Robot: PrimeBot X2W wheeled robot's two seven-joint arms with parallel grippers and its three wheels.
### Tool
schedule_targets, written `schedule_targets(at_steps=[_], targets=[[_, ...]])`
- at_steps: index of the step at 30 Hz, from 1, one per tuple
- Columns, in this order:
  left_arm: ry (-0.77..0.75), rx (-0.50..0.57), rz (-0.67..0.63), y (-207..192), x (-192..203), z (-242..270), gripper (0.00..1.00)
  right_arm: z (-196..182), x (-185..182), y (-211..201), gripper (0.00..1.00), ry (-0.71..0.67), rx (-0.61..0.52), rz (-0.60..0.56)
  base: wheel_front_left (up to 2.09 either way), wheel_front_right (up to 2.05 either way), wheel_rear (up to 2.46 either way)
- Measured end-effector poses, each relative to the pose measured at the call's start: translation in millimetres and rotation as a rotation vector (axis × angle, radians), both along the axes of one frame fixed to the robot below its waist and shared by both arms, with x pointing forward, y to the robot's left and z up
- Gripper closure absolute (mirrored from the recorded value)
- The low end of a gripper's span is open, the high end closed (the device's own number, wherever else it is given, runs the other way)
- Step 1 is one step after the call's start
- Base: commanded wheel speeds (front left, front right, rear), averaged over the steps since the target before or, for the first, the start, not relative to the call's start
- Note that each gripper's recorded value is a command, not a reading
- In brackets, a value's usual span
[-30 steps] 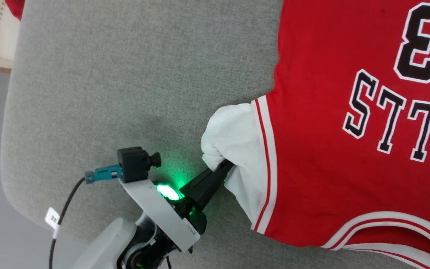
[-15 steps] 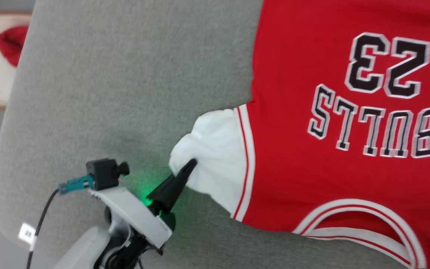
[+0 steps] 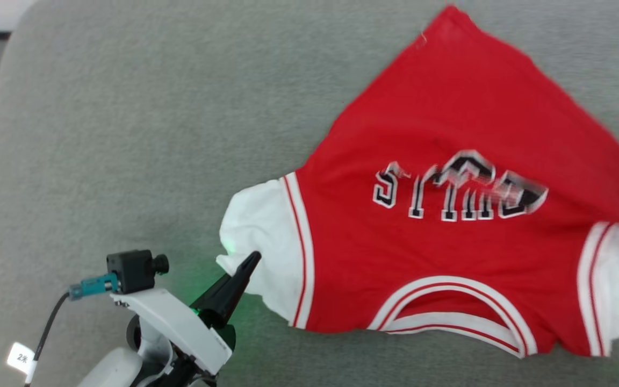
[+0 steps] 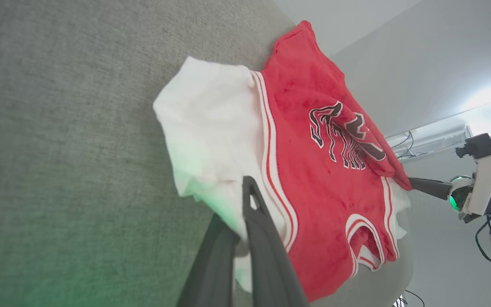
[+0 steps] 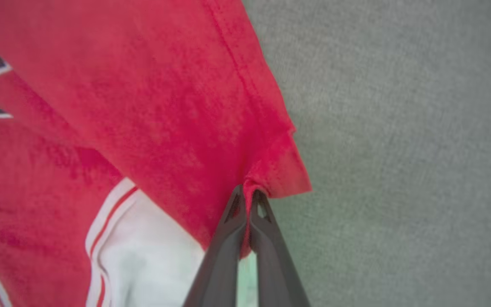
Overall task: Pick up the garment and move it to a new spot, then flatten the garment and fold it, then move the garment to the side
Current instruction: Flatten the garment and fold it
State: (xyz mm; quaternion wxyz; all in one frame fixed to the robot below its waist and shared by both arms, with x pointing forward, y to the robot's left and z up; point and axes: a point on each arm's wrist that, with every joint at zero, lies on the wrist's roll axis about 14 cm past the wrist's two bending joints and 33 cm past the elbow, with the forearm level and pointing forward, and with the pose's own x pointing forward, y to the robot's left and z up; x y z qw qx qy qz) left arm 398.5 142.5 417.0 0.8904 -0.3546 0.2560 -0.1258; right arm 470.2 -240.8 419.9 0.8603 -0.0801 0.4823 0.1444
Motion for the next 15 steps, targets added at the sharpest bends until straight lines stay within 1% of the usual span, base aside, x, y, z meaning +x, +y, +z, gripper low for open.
schedule_targets(at_steps=[5, 8, 11, 15], targets=[[-0.016, -0.010, -0.040, -13, 4, 5, 1.00, -5, -61, -5, 1.00, 0.087, -0.006, -0.008, 0.00, 0.00, 0.00], [-0.024, -0.015, -0.059, -19, 6, 8, 1.00, -13, -97, 0, 1.00, 0.149, 0.008, -0.011, 0.00, 0.00, 0.00], [-0.029, -0.019, -0.070, -23, 6, 9, 1.00, -16, -119, 3, 1.00, 0.175, -0.002, -0.011, 0.00, 0.00, 0.00], [-0.028, -0.017, -0.075, -24, 7, 9, 1.00, -23, -138, 15, 1.00, 0.204, 0.029, -0.012, 0.00, 0.00, 0.00]])
